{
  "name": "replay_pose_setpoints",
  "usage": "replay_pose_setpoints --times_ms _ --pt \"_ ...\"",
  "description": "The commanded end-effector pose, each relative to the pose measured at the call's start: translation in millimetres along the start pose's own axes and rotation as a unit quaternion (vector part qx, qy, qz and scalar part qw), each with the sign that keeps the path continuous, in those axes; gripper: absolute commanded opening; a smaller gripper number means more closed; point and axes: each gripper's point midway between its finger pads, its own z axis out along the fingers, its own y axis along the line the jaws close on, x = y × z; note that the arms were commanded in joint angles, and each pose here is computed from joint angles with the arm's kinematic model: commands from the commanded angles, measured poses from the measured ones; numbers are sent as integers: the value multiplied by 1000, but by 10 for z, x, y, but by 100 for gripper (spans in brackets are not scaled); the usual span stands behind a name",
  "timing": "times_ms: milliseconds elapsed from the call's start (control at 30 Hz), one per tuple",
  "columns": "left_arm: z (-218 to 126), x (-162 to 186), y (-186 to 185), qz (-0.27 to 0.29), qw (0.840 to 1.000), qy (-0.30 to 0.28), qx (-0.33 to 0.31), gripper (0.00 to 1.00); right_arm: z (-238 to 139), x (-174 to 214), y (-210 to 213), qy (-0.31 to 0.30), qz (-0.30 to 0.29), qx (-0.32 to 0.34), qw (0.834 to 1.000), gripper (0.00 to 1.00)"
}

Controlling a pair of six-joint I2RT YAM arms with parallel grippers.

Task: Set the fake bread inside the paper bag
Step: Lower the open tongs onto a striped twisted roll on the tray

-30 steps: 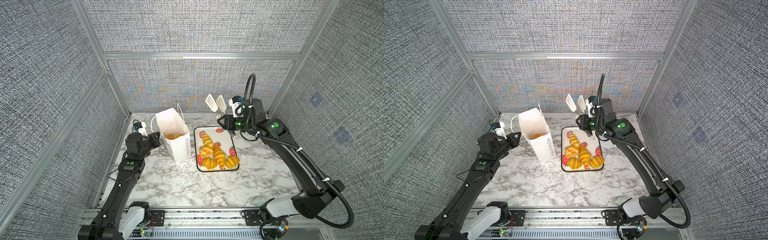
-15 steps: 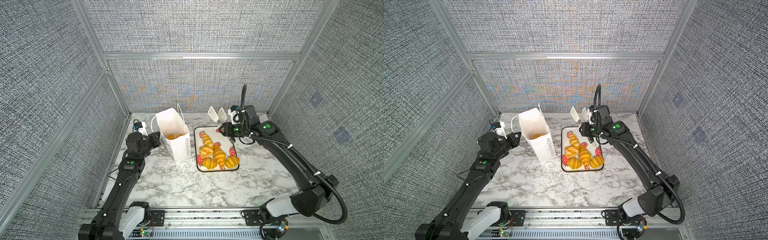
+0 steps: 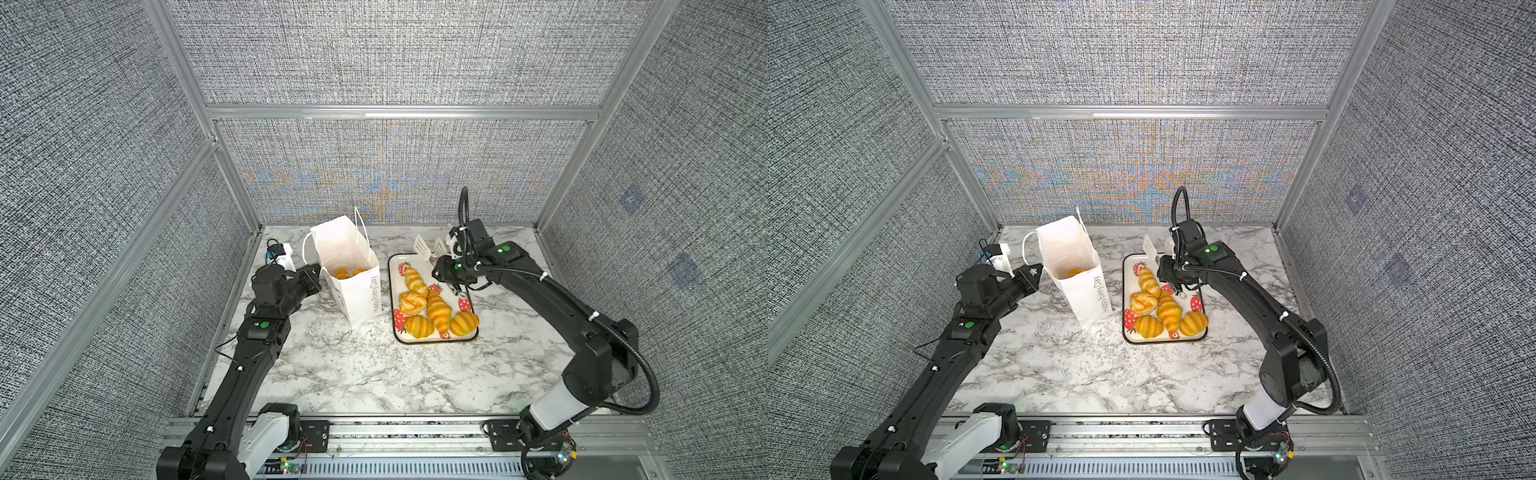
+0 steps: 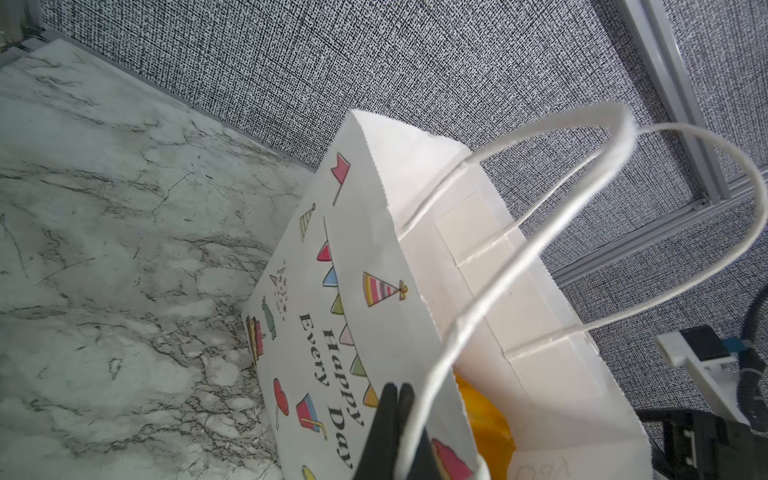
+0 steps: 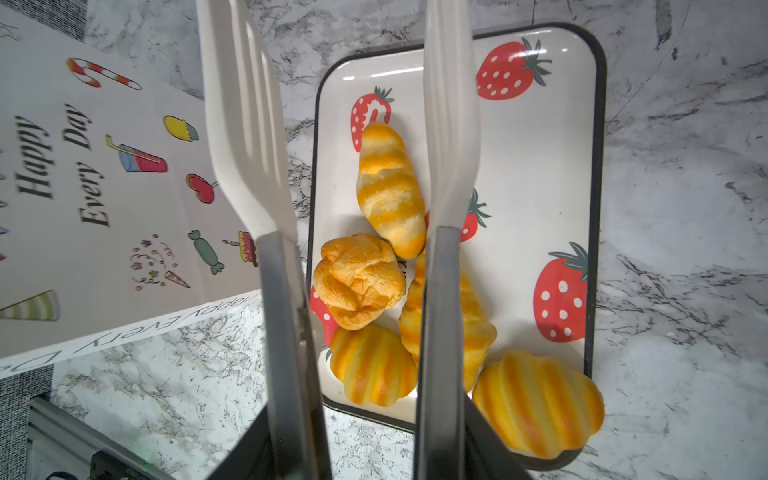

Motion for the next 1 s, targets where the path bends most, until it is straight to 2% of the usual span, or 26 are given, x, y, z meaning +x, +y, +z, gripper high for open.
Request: replay_pose_setpoints --times_ms 0,533,967 --pt "-5 33 3 4 1000 6 1 0 69 18 -22 5 6 5 1000 50" --pt "19 79 45 4 1000 10 -3 0 571 278 -88 60 15 14 998 52" --pt "62 110 81 4 1000 14 -5 0 808 447 -66 90 5 26 996 52"
